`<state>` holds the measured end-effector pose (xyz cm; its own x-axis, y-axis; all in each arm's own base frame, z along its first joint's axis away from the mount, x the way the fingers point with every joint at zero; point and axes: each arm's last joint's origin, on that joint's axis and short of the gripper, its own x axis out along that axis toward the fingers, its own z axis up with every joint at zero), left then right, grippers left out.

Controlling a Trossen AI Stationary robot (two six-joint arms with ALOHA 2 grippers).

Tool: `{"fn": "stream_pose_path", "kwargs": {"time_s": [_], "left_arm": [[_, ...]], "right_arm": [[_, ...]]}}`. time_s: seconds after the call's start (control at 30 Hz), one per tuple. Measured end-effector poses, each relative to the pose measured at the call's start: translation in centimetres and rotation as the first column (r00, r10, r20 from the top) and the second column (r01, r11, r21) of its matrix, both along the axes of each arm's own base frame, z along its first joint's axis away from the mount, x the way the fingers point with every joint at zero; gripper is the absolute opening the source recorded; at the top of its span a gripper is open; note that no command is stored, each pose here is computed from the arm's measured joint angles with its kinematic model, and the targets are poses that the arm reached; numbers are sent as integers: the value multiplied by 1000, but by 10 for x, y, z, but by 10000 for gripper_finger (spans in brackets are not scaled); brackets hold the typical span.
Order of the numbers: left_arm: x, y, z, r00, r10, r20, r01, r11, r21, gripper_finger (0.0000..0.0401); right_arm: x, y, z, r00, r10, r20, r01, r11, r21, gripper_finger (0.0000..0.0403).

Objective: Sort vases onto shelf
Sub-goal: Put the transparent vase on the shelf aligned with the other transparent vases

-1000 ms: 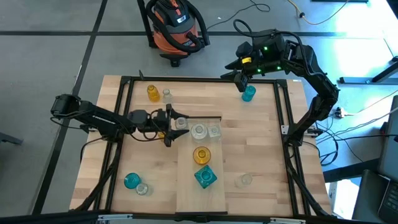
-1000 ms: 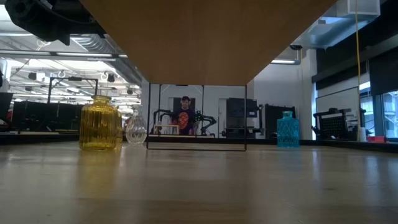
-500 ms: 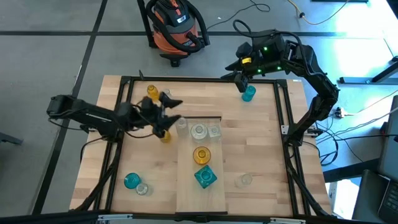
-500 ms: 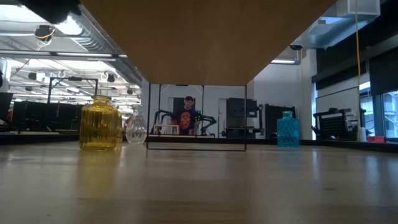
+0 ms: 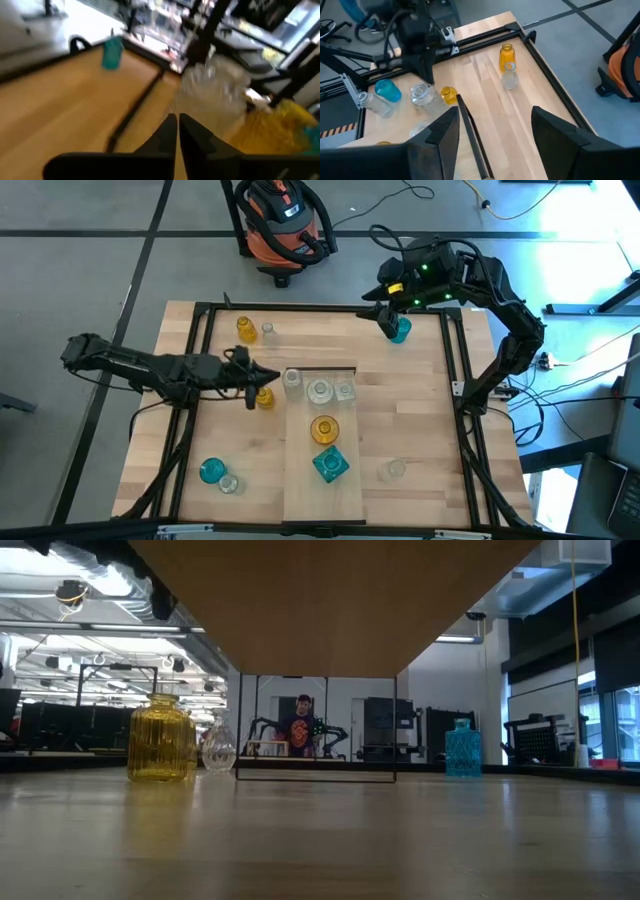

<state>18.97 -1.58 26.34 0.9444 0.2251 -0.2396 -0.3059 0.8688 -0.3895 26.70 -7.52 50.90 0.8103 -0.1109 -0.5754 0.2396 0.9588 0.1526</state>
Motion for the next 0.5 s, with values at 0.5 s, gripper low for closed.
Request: {"fn": "stream_pose_path", "kwargs": {"time_s": [0.5], "left_arm": [[7, 0, -5, 983, 186, 0, -185, 982, 48, 1]], "right_arm": [[0, 0, -1, 1000, -2, -7, 2, 1000, 5, 205]]}}
